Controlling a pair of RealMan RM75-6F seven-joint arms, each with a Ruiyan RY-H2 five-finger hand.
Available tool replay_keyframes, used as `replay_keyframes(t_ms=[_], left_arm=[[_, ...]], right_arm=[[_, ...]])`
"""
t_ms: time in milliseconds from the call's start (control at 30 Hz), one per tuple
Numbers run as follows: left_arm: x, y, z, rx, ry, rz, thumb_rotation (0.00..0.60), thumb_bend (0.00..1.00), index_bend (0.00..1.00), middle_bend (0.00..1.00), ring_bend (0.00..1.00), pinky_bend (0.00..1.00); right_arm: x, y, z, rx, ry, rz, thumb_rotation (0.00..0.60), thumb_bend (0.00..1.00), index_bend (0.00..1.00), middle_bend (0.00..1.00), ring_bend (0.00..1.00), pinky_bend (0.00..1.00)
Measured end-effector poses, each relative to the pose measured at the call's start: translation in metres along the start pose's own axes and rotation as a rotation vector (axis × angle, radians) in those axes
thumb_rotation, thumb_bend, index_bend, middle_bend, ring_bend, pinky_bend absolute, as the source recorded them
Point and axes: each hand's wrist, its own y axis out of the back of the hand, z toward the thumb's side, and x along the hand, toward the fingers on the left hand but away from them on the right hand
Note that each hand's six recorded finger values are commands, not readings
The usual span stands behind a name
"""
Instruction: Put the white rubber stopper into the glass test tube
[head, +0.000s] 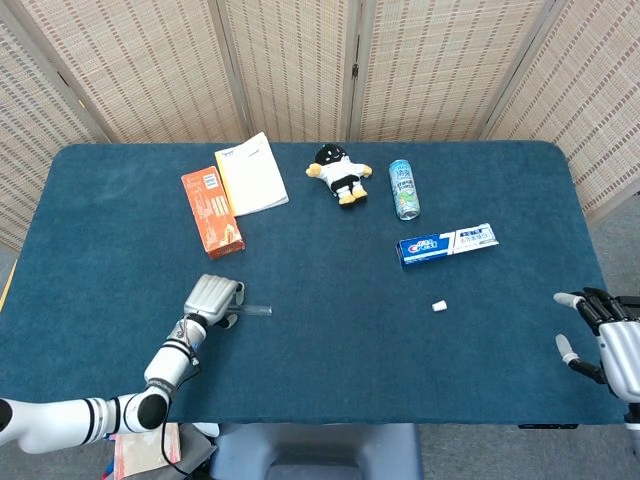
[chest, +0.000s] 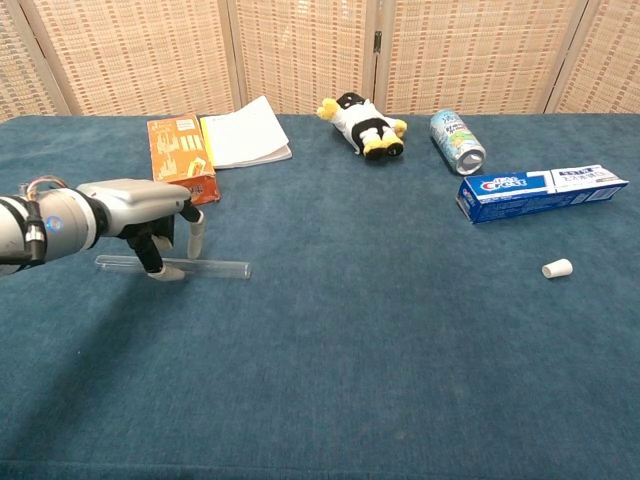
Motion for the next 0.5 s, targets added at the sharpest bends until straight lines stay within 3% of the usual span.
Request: replay_keyframes(t_ms=[500], left_arm=[[0.0025, -0.0016, -0.0001, -0.002, 0.005, -0.008, 0.600, 0.30, 0.49, 1.00, 1.00, 1.00]], right_arm=[[-0.0010, -0.0007, -0.0011, 0.000, -0.004, 0.004, 0.600, 0.35, 0.26, 0.28, 0.17, 0.31]])
